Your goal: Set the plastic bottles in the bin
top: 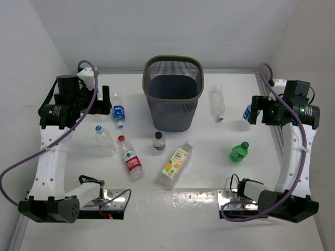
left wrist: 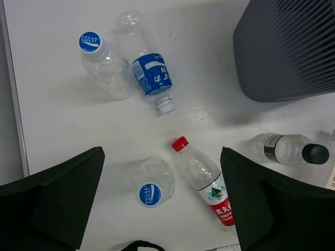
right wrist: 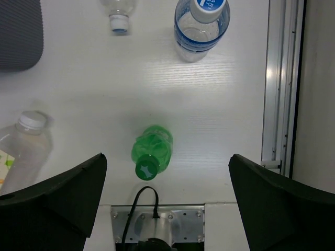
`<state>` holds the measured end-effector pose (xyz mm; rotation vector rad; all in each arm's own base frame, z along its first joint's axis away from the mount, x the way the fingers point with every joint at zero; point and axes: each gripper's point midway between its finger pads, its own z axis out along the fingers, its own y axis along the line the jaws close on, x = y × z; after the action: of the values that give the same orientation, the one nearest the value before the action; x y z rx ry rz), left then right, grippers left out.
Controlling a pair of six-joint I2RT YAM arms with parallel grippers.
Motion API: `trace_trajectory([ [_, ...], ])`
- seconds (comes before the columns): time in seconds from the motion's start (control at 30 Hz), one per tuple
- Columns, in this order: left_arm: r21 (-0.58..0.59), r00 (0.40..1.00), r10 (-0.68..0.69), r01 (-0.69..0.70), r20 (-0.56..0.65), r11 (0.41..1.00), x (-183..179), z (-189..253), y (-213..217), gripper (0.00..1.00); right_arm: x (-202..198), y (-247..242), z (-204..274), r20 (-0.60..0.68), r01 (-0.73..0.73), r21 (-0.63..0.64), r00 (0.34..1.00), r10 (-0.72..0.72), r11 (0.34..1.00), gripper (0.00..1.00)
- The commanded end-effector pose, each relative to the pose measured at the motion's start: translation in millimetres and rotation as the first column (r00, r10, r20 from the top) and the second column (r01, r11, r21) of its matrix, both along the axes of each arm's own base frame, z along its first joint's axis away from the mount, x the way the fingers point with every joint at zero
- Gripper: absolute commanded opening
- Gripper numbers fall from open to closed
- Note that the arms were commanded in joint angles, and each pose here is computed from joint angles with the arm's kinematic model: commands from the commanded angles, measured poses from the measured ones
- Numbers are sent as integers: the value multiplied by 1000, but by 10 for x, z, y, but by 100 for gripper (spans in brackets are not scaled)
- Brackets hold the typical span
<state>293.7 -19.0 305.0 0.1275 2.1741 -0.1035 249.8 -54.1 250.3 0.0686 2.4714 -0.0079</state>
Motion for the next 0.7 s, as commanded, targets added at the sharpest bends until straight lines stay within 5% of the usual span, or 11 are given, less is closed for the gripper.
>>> trace_trajectory([
  [0.0, 2, 995, 12, -12, 95, 1000, 38, 210, 28, 100, 87, -89, 110, 88, 5, -57, 996, 0, 998, 97],
  [0.67, -23, 995, -56, 58, 82, 998, 211, -49, -75, 100, 1005, -240, -493, 365, -27, -30, 930, 36, 999, 95],
])
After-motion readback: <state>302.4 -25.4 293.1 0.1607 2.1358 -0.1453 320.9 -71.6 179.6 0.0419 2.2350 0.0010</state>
